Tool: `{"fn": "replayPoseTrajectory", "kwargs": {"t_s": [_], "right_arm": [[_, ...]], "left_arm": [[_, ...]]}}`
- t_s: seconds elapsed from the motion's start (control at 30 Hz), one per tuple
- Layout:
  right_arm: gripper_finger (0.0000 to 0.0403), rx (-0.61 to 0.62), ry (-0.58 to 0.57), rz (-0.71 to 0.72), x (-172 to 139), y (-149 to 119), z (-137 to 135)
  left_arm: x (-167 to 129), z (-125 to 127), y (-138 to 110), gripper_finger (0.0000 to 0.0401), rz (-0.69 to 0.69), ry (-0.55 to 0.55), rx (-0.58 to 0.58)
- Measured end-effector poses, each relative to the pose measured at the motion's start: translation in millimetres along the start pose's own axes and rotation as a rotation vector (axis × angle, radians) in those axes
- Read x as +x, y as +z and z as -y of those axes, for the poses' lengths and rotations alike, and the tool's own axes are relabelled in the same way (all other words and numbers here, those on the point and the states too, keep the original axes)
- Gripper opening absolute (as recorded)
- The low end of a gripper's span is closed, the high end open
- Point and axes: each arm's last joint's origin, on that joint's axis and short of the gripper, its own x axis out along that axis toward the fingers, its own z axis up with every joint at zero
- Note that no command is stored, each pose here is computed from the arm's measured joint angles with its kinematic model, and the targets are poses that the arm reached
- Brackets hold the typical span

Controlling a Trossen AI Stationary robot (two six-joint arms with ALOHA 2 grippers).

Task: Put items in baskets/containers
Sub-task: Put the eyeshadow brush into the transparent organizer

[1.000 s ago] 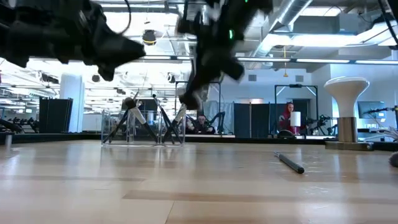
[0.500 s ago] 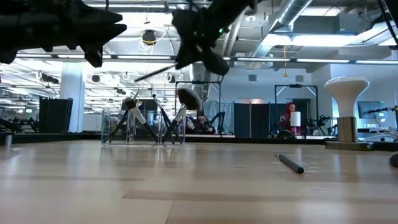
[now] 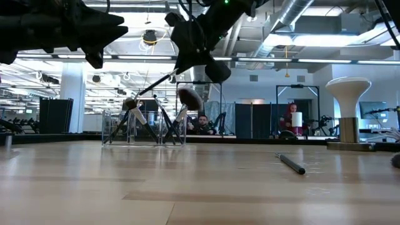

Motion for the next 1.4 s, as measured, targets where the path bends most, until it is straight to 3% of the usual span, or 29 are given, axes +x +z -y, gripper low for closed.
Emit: {"fn": "replayPoseTrajectory", "kwargs": {"t_s": [0.53,0.77,1.2,1.4], "right_arm": [[0.0003,0.067,-0.009,-0.009,-5.9,8.6,-0.3],[0.0005,0.167,-0.006,0.017,-5.9,9.4,-0.4],[0.0008,0.157,0.014,0.016,-5.5,8.8,-2.6],[0.0009,0.163,0.022,0.085,-5.6,10.8,-2.5]], "left_arm": [[0.1,0.0,-0.4,0.0095,-0.004,0.001,0.001],[0.1,-0.1,-0.6,0.0095,-0.007,0.001,0.002],[0.2,0.0,-0.7,0.0095,-0.007,0.001,0.002],[0.2,0.0,-0.6,0.0095,-0.007,0.001,0.002]]}}
